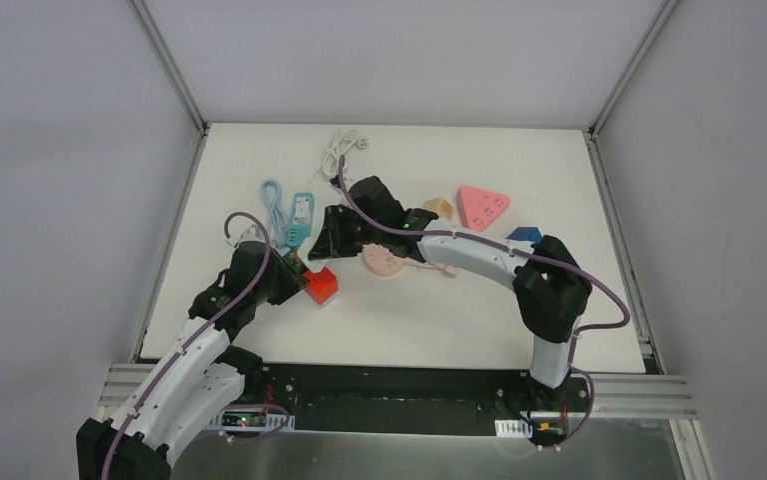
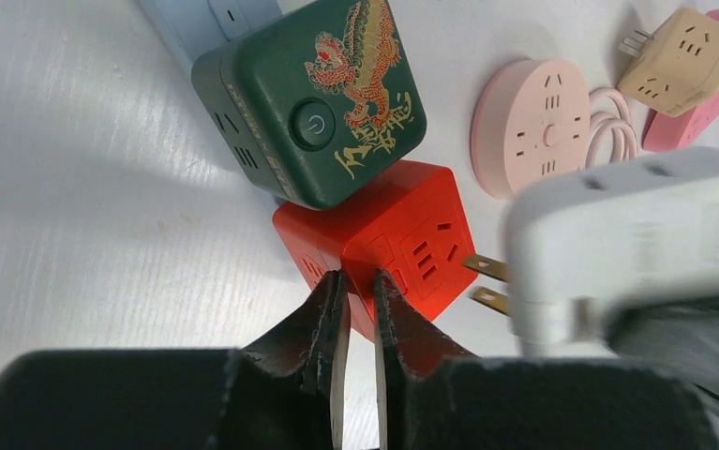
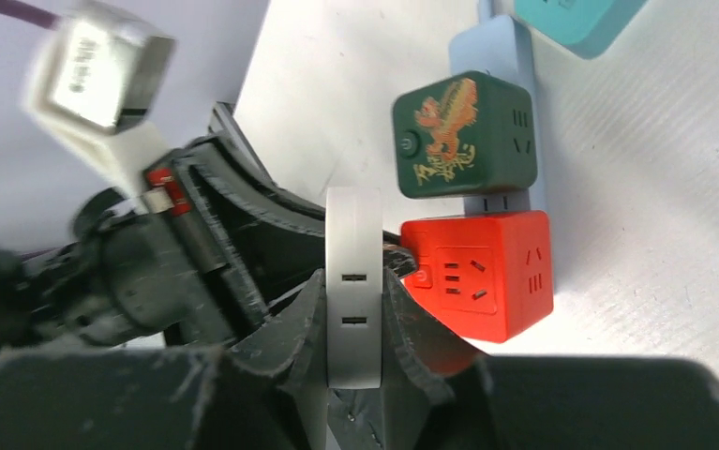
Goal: Pull the plug off the socket
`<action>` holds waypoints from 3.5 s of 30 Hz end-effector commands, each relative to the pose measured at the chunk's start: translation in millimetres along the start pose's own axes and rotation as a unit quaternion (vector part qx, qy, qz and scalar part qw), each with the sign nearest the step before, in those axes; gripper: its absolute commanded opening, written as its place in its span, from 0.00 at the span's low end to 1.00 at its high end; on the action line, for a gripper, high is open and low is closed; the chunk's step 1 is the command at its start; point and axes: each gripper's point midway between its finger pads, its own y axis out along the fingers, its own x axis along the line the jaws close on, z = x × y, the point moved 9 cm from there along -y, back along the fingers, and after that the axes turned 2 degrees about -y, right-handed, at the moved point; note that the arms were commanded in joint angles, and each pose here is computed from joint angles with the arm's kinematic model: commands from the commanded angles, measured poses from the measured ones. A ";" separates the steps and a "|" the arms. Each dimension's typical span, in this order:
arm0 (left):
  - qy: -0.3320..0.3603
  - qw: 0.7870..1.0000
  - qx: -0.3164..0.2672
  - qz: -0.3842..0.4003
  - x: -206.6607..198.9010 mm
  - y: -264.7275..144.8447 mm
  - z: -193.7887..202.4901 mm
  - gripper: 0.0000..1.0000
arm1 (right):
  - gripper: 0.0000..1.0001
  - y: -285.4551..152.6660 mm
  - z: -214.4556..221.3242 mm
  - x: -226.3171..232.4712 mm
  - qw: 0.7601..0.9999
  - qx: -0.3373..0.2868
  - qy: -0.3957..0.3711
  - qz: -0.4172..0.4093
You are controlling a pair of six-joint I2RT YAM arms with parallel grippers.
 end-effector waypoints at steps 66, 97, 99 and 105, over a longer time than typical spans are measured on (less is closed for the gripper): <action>0.063 0.992 -0.064 -0.084 -4.4 -65.2 -36.6 0.76 | 0.85 -123.9 59.9 -42.0 0.967 -0.181 0.048 0.175; 0.009 0.965 -0.206 -0.163 27.5 -90.2 -47.7 0.79 | 0.77 51.5 38.5 -17.3 0.970 -0.060 -0.167 0.168; 0.009 0.965 -0.207 -0.162 27.8 -89.8 -47.6 0.79 | 0.71 54.9 38.9 -20.7 0.971 -0.053 -0.152 0.175; 0.006 0.967 -0.200 -0.159 26.5 -86.9 -46.5 0.79 | 0.47 49.5 41.2 -26.8 0.970 -0.047 -0.147 0.189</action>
